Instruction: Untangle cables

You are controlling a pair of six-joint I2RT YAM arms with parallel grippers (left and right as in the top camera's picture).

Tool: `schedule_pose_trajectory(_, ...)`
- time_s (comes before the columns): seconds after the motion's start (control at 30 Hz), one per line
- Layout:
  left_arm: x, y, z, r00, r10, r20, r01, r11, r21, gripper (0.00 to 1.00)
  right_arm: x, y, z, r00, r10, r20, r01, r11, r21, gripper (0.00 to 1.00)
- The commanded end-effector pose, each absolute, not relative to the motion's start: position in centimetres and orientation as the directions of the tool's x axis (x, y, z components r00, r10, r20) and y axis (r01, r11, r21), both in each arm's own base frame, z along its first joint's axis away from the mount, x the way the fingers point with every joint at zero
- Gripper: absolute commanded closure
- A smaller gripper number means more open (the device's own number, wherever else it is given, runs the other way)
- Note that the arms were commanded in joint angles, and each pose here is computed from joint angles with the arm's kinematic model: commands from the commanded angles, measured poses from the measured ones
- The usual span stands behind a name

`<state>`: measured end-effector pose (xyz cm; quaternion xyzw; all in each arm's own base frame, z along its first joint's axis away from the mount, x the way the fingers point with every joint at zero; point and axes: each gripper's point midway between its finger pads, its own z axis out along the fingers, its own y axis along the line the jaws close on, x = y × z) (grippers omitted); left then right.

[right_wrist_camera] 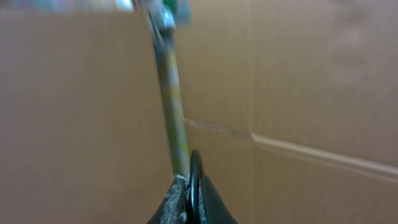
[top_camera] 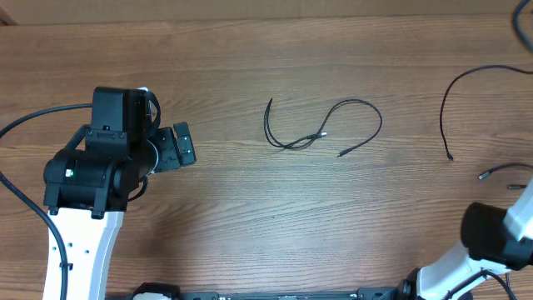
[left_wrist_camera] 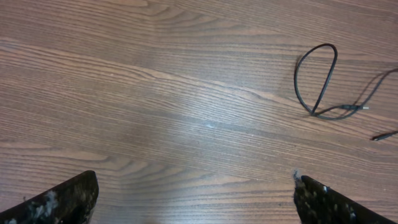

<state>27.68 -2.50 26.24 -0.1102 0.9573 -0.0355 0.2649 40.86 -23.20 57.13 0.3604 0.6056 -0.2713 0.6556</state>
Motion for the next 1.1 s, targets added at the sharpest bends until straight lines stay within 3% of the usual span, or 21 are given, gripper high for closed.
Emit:
schedule_pose_trajectory(0.0, 27.9, -2.3, 26.6, -0.829, -0.225, -0.513, -0.191, 0.974, -0.119, 0.00, 40.4, -29.2, 53.4, 0.155, 0.207, -0.966, 0.788, 0.564, 0.247, 0.96)
schedule_pose_trajectory(0.13, 27.9, -2.3, 26.6, -0.829, -0.225, -0.513, -0.191, 0.974, -0.119, 0.01, 39.8, -34.6, 47.5, 0.128, 0.438, -0.890, 0.686, 0.608, 0.398, 0.96)
schedule_pose_trajectory(0.23, 27.9, -2.3, 26.6, -0.829, -0.225, -0.512, -0.191, 0.974, -0.119, 0.00, 39.3, -35.8, 45.1, 0.084, 0.512, -0.855, 0.646, 0.625, 0.438, 0.96)
schedule_pose_trajectory(0.6, 27.9, -2.3, 26.6, -0.829, -0.225, -0.512, -0.191, 0.974, -0.118, 0.00, 40.0, -33.4, 32.5, -0.153, 0.709, -0.688, 0.714, 0.560, 0.419, 0.96)
schedule_pose_trajectory(0.63, 27.9, -2.3, 26.6, -0.829, -0.225, -0.512, -0.191, 0.974, -0.118, 0.01, 40.0, -32.8, 31.1, -0.179, 0.727, -0.663, 0.722, 0.555, 0.414, 0.79)
schedule_pose_trajectory(0.7, 27.9, -2.3, 26.6, -0.829, -0.225, -0.512, -0.191, 0.974, -0.118, 0.00, 39.9, -31.5, 28.1, -0.234, 0.760, -0.606, 0.738, 0.545, 0.398, 0.19)
schedule_pose_trajectory(0.73, 27.9, -2.3, 26.6, -0.829, -0.225, -0.512, -0.191, 0.974, -0.118, 0.00, 39.9, -30.9, 26.9, -0.257, 0.772, -0.581, 0.744, 0.542, 0.391, 0.00)
schedule_pose_trajectory(0.9, 27.9, -2.3, 26.6, -0.829, -0.225, -0.512, -0.191, 0.974, -0.118, 0.00, 39.7, -27.4, 22.9, -0.355, 0.817, -0.455, 0.740, 0.543, 0.397, 0.00)
schedule_pose_trajectory(1.07, 27.9, -2.3, 26.6, -0.829, -0.225, -0.512, -0.191, 0.974, -0.119, 0.00, 40.9, -19.8, 22.3, -0.508, 0.816, -0.275, 0.626, 0.569, 0.533, 0.00)
